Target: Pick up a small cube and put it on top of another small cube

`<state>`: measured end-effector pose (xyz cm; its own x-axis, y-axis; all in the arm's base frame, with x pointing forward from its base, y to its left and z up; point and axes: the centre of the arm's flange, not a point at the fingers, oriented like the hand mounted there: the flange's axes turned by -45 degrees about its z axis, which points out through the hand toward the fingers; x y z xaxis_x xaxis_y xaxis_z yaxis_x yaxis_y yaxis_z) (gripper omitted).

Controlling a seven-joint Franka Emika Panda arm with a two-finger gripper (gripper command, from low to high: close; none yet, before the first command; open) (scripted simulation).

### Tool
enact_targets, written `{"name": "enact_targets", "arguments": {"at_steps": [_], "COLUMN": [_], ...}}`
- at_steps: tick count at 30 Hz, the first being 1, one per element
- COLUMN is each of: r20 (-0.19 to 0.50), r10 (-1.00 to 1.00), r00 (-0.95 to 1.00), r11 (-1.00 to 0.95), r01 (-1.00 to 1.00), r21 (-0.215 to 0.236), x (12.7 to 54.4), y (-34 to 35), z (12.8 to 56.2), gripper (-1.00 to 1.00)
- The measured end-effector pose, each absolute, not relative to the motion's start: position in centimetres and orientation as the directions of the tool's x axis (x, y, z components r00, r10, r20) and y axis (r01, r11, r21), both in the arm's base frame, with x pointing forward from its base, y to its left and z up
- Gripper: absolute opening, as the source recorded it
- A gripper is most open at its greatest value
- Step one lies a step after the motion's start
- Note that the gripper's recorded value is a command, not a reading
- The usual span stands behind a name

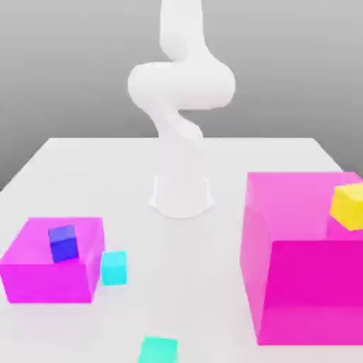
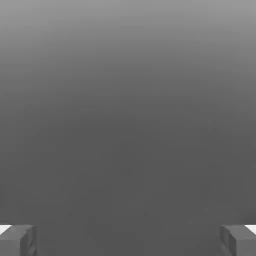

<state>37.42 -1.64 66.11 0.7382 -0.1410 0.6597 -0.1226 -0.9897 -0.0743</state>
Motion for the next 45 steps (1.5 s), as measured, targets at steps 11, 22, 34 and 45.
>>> {"name": "enact_targets", "arguments": {"at_steps": [11, 22, 34, 45], "r20": [0.269, 0.003, 0.000, 0.001], "r10": [-0.750, -0.995, -0.996, -0.996], "r00": [0.605, 0.099, 0.088, 0.088], "r11": [-0.657, -0.099, -0.088, -0.088], "r01": [-0.729, -0.995, -0.996, -0.996], "r21": [-0.194, -0.008, -0.002, -0.002], "x": [40.4, 29.3, 29.0, 29.0], "y": [-10.8, -14.2, -14.0, -14.0], "z": [38.9, 18.9, 12.9, 18.7], "gripper": [0.00, 0.00, -1.00, -1.00]}}
